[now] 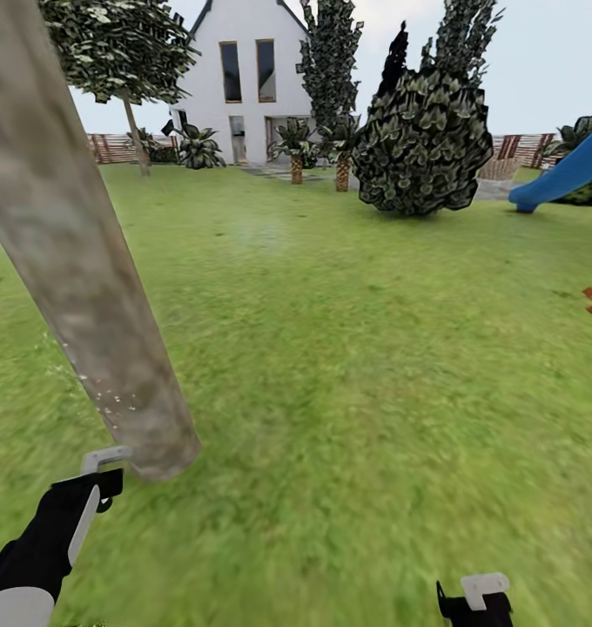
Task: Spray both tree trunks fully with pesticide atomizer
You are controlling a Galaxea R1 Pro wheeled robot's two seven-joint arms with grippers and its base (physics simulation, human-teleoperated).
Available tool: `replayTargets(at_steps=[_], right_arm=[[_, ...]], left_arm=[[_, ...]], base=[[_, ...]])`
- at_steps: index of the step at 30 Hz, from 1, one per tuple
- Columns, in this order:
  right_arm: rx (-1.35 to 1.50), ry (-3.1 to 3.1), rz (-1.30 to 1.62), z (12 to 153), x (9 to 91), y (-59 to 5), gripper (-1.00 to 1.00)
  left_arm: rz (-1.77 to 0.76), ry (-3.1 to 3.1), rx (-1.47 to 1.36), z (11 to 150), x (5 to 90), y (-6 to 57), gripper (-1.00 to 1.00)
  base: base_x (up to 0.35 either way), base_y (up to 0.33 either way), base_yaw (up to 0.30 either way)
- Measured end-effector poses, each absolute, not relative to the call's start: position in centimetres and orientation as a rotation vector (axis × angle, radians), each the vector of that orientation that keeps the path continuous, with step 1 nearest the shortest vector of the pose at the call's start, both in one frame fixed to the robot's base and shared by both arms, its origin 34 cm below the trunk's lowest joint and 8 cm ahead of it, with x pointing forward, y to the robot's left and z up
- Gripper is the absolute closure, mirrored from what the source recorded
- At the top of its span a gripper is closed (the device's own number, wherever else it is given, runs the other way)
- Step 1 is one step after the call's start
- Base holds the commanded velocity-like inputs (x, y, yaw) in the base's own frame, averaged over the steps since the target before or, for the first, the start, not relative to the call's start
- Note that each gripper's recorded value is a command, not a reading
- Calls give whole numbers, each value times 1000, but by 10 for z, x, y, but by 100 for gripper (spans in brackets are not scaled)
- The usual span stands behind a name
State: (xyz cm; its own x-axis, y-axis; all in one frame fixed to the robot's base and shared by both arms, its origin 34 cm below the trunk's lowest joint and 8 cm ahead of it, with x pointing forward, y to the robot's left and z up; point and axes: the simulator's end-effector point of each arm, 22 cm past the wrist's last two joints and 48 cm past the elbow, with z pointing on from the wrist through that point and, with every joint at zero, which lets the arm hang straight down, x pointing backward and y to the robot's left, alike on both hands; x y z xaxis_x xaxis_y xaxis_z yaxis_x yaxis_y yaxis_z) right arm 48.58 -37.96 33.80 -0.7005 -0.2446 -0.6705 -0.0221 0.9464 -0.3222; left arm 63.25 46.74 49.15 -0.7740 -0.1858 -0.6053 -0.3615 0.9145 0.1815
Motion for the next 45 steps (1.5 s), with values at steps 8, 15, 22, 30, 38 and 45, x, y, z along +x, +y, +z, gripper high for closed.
replayTargets(at_steps=[8, 15, 22, 30, 38, 45], right_arm=[[-187, 2325, -373, 338, 486, -379, -100], [-187, 2325, -373, 338, 486, -379, -100], [-187, 2325, -373, 338, 486, -379, -100], [-187, 2325, -373, 338, 486, -379, -100], [-187, 2325, -373, 338, 486, -379, -100], [-186, 2325, -371, 338, 486, -378, -100]], left_arm=[[385, 2467, -390, 491, 633, 467, 100], [385, 2467, -390, 491, 633, 467, 100], [387, 2468, -389, 491, 633, 468, 100], [387, 2469, -389, 491, 632, 467, 100], [387, 2469, -390, 491, 632, 467, 100], [387, 2469, -390, 491, 632, 468, 100]], base=[[135, -251, 151], [85, -264, 58], [2, -272, 272], [117, -270, 63], [145, -268, 30], [146, -268, 265]])
